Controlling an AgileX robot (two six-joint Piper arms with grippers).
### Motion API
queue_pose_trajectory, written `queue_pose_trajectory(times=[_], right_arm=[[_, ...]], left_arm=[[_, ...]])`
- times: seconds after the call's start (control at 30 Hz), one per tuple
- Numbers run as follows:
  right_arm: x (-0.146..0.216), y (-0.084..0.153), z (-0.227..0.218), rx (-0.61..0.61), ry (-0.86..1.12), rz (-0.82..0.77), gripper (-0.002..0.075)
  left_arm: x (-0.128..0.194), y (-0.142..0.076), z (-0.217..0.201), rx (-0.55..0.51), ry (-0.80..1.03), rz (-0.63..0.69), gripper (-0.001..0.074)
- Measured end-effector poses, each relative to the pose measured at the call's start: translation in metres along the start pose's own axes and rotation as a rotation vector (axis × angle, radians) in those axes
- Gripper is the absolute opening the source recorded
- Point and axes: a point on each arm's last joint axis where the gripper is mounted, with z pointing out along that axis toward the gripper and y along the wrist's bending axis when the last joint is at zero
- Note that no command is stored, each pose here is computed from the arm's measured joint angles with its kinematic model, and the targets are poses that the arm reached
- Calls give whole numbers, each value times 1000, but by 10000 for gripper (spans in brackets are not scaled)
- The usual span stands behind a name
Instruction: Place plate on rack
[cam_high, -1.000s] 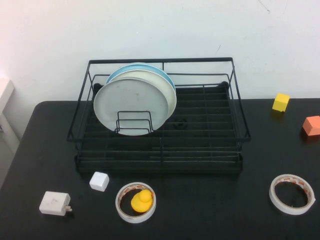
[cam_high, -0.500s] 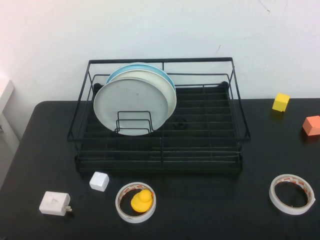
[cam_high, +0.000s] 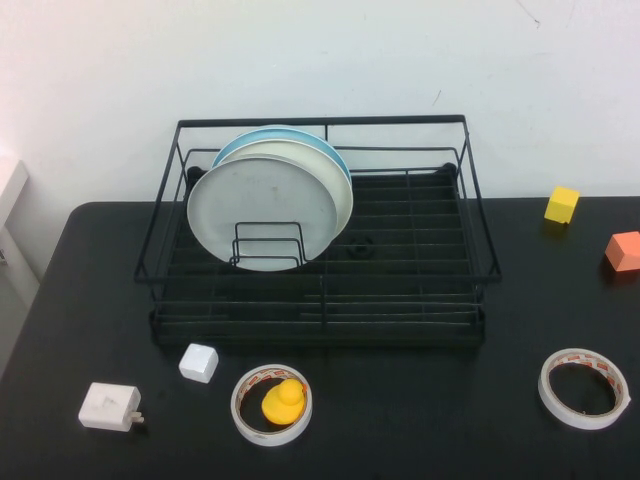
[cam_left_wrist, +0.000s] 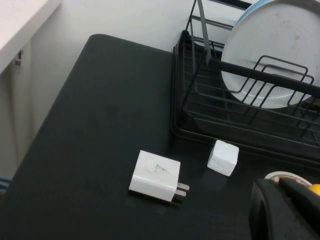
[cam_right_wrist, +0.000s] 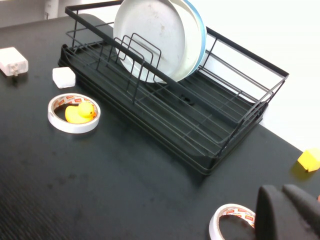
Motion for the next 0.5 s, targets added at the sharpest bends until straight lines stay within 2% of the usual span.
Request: queue_pose_trajectory(times=[0.37, 0.5], right_arm=[[0, 0, 0, 0, 0, 0, -1], [0, 0, 0, 0, 0, 0, -1]], left_arm=[[0, 1, 0, -6, -2, -27, -1], [0, 2, 0, -23, -4, 13, -1]])
